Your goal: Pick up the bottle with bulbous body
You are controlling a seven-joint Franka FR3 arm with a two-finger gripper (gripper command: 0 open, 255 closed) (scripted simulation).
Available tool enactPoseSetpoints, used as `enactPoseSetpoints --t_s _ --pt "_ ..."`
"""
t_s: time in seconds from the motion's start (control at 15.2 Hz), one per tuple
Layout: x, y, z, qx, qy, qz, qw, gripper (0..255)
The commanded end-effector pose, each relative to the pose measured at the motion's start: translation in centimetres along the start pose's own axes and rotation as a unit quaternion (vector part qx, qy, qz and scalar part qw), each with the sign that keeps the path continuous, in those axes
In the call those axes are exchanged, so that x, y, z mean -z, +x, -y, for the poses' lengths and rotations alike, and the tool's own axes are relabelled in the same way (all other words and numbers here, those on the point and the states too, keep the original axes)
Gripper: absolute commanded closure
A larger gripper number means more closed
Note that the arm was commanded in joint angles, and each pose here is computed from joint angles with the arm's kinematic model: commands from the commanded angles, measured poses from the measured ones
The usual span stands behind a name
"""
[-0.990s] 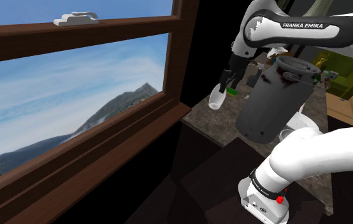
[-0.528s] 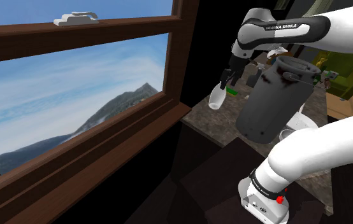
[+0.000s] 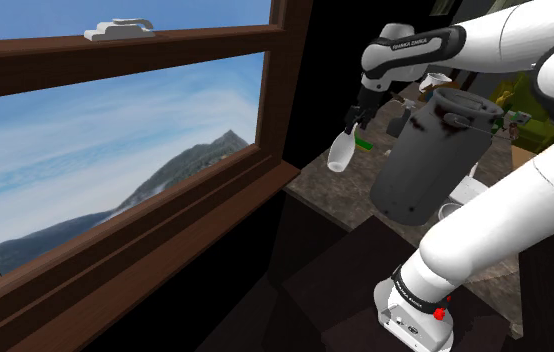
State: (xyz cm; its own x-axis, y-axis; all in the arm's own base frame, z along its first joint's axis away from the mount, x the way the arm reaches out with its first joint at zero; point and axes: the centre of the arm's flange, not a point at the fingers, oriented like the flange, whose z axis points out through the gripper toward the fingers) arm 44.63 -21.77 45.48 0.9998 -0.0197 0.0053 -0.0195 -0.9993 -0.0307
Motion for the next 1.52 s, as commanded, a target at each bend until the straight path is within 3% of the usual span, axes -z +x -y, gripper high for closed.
enactPoseSetpoints --t_s 0.0,0.86,1.45 --pt "-0.5 1.3 -1.8 0.000 -0.003 -0.003 1.0000 0" --pt "-4.4 9.5 -15.3 -0.006 -0.018 -0.024 0.9995 0" --pt "-8.4 9.5 -15.5 -0.006 -0.018 -0.024 0.9995 0"
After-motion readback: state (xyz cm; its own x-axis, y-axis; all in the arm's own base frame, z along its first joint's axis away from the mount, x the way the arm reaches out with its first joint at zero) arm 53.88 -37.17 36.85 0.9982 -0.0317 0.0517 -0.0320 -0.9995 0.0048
